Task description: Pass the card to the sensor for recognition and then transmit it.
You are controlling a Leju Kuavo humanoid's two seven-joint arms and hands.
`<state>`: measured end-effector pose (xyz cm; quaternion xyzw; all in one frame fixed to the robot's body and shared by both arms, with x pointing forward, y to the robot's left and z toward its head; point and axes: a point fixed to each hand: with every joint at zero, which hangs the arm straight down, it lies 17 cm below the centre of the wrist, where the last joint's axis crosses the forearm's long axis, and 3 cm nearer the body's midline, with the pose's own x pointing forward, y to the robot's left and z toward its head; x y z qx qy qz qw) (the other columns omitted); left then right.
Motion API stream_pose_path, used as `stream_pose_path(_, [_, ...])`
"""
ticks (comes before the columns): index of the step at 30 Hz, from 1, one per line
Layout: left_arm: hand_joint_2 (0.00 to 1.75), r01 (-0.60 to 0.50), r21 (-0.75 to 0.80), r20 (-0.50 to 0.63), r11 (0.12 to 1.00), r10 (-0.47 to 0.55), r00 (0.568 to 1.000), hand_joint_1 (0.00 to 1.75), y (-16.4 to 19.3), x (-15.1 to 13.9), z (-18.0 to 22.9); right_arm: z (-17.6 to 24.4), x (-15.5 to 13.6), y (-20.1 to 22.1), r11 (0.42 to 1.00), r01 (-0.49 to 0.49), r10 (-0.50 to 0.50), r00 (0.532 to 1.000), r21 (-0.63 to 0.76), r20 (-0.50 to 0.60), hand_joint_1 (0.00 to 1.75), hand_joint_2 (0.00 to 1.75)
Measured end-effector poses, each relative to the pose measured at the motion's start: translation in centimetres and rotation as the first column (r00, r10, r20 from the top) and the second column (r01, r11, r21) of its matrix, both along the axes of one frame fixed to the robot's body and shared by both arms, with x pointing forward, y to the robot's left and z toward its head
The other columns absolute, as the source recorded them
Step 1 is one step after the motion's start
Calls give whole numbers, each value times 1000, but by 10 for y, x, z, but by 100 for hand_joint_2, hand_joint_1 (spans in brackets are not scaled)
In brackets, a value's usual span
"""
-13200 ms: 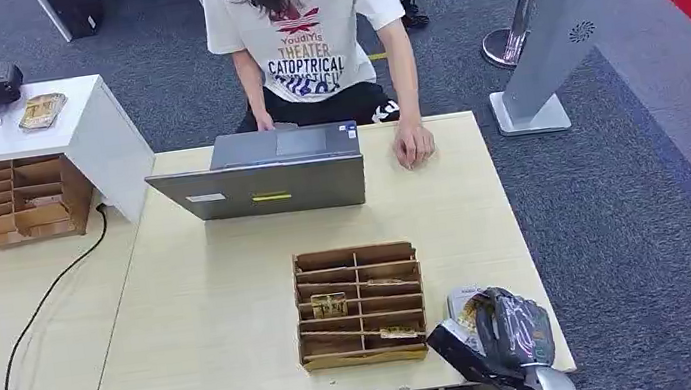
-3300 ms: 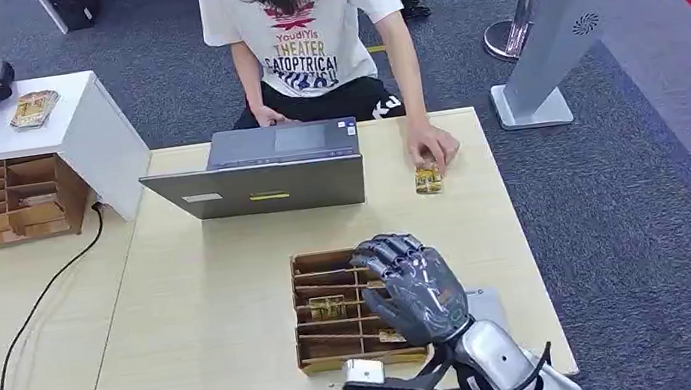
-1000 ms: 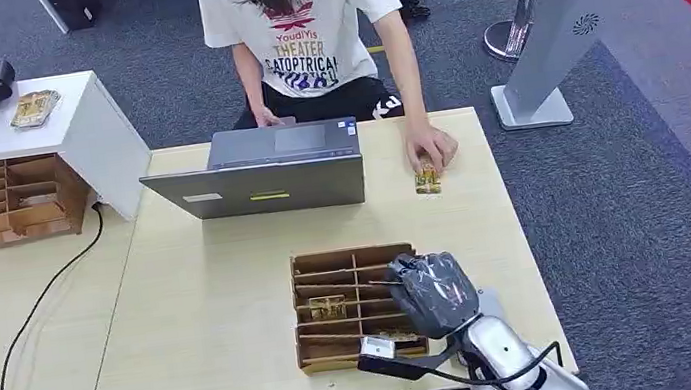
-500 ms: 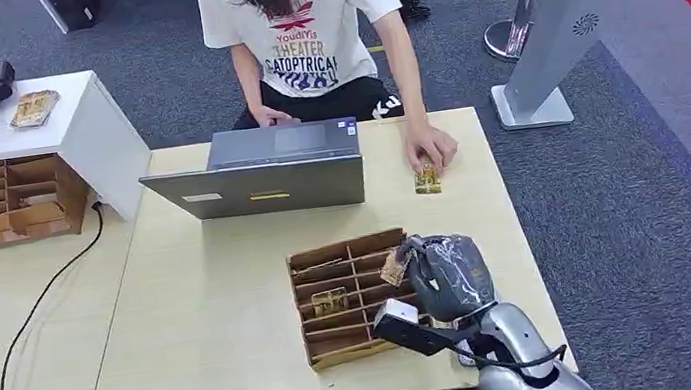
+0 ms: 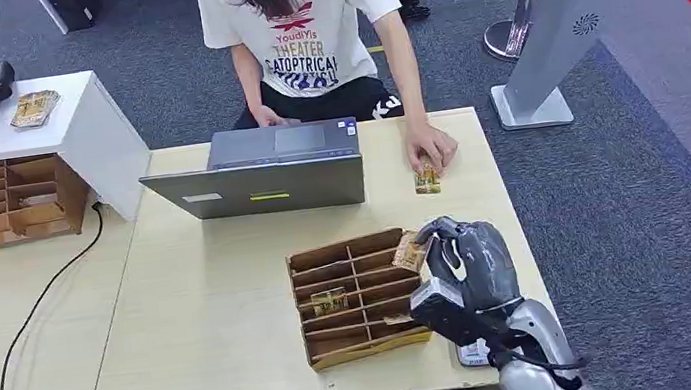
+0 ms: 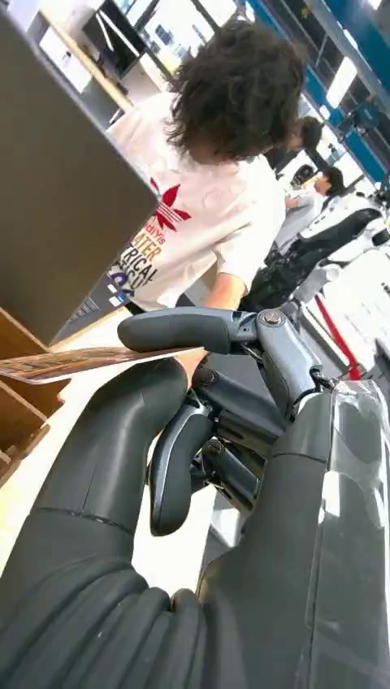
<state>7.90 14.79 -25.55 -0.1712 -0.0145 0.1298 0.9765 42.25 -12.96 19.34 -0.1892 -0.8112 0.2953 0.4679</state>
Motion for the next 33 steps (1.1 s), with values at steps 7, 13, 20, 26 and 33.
stream_pose_path(7, [0, -5, 1, 3, 1000, 5, 1000, 0, 0, 1, 0, 2, -3, -6, 995, -25, 29, 999, 96, -38, 175, 175])
stream_pose_path(13, [0, -5, 1, 3, 1000, 5, 1000, 0, 0, 1, 0, 4, -4, -7, 993, -31, 36, 999, 114, -41, 175, 175])
stream_pose_path(20, [0, 1, 3, 3, 1000, -1, 1000, 0, 0, 0, 0, 6, -3, -6, 993, -36, 40, 999, 114, -37, 175, 175])
stream_pose_path(26, [0, 4, 4, 3, 1000, -4, 1000, 0, 0, 0, 0, 8, -2, -6, 993, -37, 41, 999, 114, -31, 175, 175])
stream_pose_path(33, [0, 37, 9, -6, 999, -37, 999, 0, 0, -4, -1, 33, 15, -1, 980, -78, 83, 996, 185, -20, 175, 175])
